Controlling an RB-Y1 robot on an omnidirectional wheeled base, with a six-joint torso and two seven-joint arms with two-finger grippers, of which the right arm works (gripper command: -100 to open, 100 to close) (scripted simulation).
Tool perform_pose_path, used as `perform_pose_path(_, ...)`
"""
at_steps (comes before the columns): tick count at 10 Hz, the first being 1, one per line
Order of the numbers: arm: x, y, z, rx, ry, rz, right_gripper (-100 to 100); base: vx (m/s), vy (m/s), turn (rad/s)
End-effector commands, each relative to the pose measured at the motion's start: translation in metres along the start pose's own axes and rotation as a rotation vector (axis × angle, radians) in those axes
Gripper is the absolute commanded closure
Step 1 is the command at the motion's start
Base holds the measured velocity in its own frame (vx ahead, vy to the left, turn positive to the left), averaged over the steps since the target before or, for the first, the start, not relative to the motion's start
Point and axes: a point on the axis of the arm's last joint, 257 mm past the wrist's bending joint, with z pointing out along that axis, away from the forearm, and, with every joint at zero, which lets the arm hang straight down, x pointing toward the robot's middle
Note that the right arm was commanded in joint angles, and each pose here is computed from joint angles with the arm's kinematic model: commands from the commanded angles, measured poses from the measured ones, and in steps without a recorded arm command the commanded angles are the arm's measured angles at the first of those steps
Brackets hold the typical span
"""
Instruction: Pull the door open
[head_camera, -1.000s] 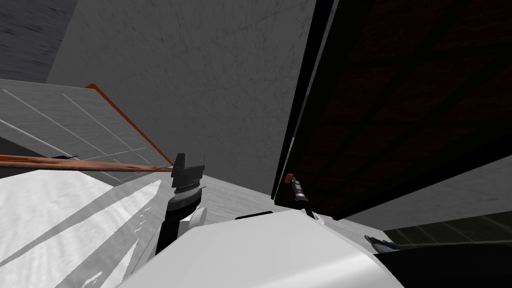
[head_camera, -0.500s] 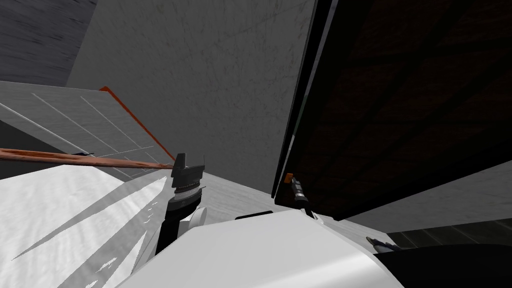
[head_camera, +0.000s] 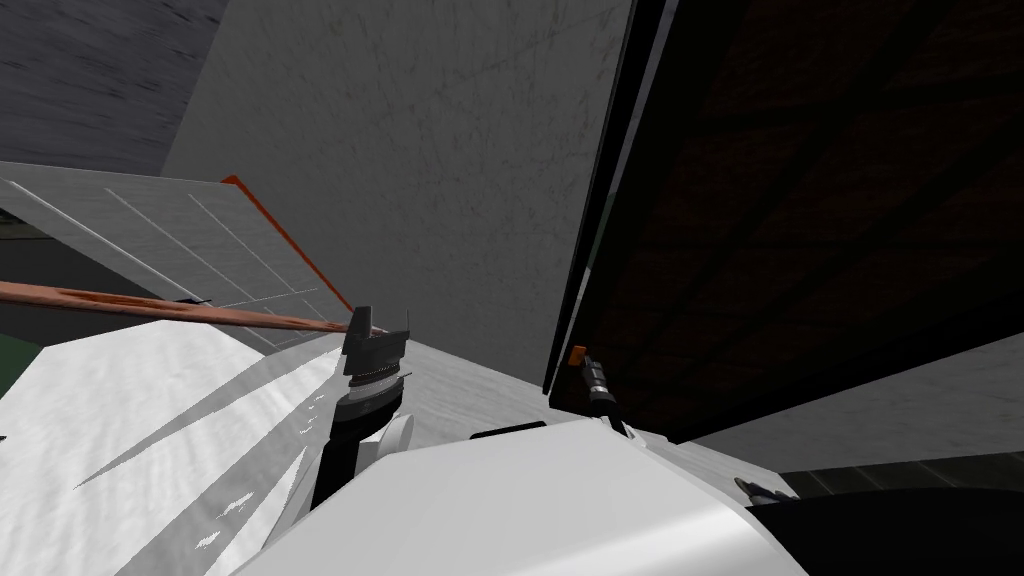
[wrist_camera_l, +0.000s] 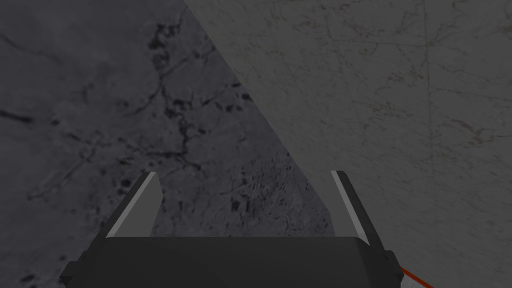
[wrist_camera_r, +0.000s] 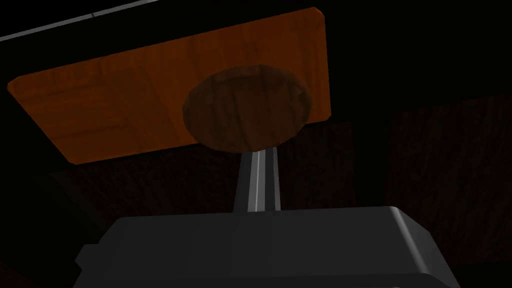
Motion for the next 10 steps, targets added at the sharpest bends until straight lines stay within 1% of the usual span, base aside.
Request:
perform_pose_path(1,0.005,0.000,0.0015,-0.004,-0.002,0.052,-100,-0.083,-0.030,0.032)
perform_pose_path(3,0.007,0.000,0.0029,-0.008,-0.010,0.120,-100,-0.078,-0.002,0.042)
perform_pose_path(6,0.012,0.000,0.0055,-0.015,-0.024,0.244,-100,-0.075,-0.006,0.063)
perform_pose_path(7,0.012,0.000,0.0055,-0.015,-0.024,0.259,-100,-0.057,-0.023,0.019)
perform_pose_path(9,0.016,0.000,0.0074,-0.022,-0.035,0.351,-100,-0.061,-0.018,0.060)
perform_pose_path(10,0.016,0.000,0.0074,-0.022,-0.034,0.366,-100,-0.050,-0.012,0.016)
